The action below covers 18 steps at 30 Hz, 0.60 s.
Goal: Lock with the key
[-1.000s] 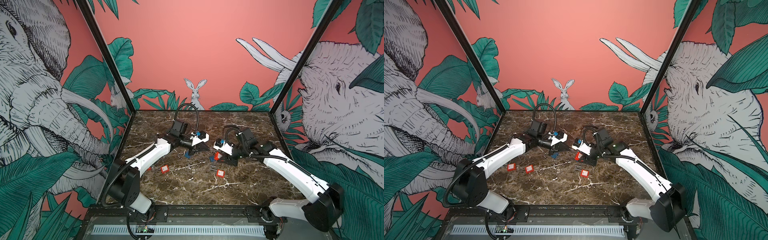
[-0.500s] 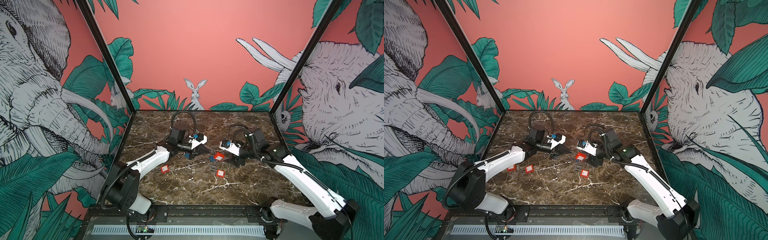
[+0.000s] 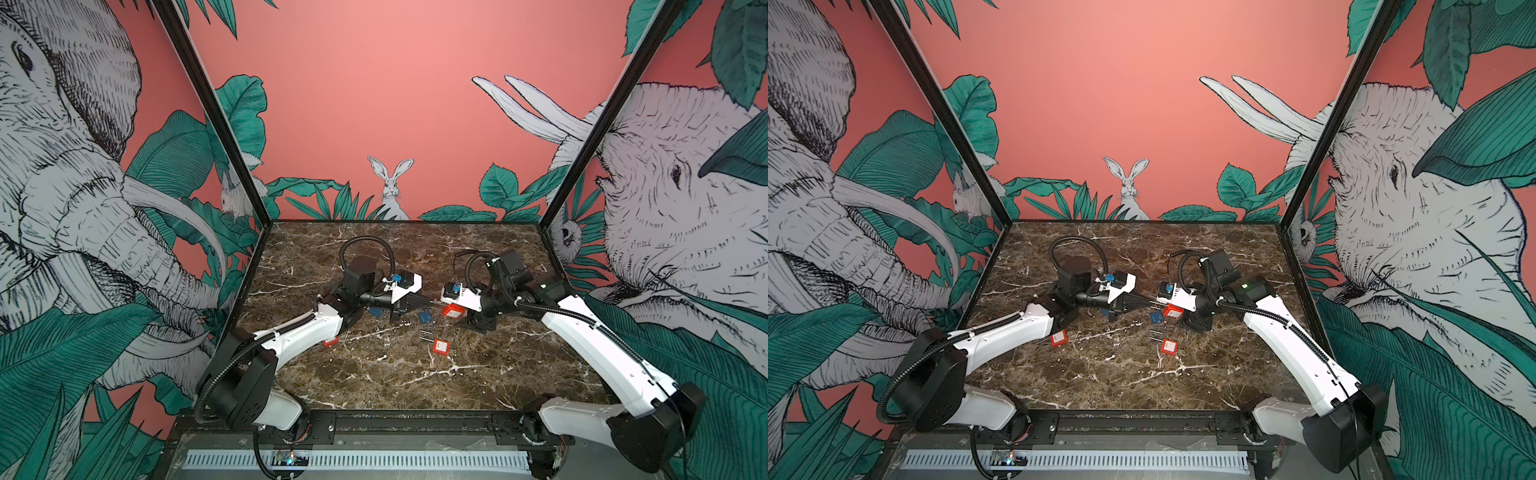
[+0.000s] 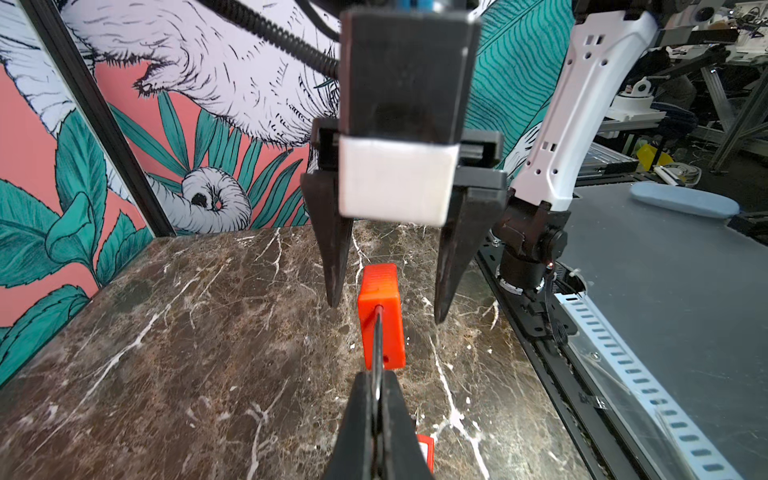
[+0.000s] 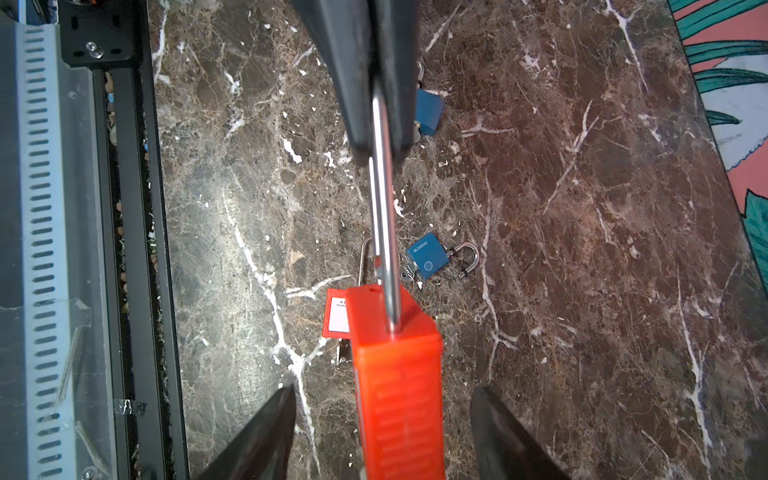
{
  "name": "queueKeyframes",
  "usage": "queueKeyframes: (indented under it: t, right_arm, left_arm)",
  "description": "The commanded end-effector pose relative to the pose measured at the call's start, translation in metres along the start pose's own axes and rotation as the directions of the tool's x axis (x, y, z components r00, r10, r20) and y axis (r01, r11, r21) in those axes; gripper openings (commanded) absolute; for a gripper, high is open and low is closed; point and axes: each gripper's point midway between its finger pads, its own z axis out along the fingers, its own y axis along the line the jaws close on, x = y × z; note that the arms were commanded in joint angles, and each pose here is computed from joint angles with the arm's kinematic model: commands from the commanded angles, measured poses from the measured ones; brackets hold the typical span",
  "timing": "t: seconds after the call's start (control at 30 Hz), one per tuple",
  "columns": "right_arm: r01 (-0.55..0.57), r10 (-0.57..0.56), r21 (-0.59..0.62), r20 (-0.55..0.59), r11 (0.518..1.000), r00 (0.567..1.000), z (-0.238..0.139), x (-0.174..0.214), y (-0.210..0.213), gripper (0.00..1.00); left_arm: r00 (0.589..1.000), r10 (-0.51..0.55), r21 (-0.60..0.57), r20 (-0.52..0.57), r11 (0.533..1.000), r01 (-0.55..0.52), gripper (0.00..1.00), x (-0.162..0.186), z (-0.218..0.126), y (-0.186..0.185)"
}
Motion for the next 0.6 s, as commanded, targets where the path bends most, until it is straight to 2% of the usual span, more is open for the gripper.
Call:
queueKeyframes:
  t: [0.0,0.57]
  right_arm:
    - [0.028,-0.028,-0.028,0.029,0.999,0.999,-0.0035,-0.0038,0.0057,0.64]
    - [0.062,-0.054,-0.088,0.100,0.994,0.994,0.0010,-0.0100,0.0151,0.32]
  left_arm:
    - [0.997,0.062,0.003,0.047,0.998,-0.062,0.00,-0.0208,-0.0024,-0.0069]
    - [0.997,0.064,0.040,0.047,0.997,-0.066,0.00,-0.0239,0.0024,-0.0142]
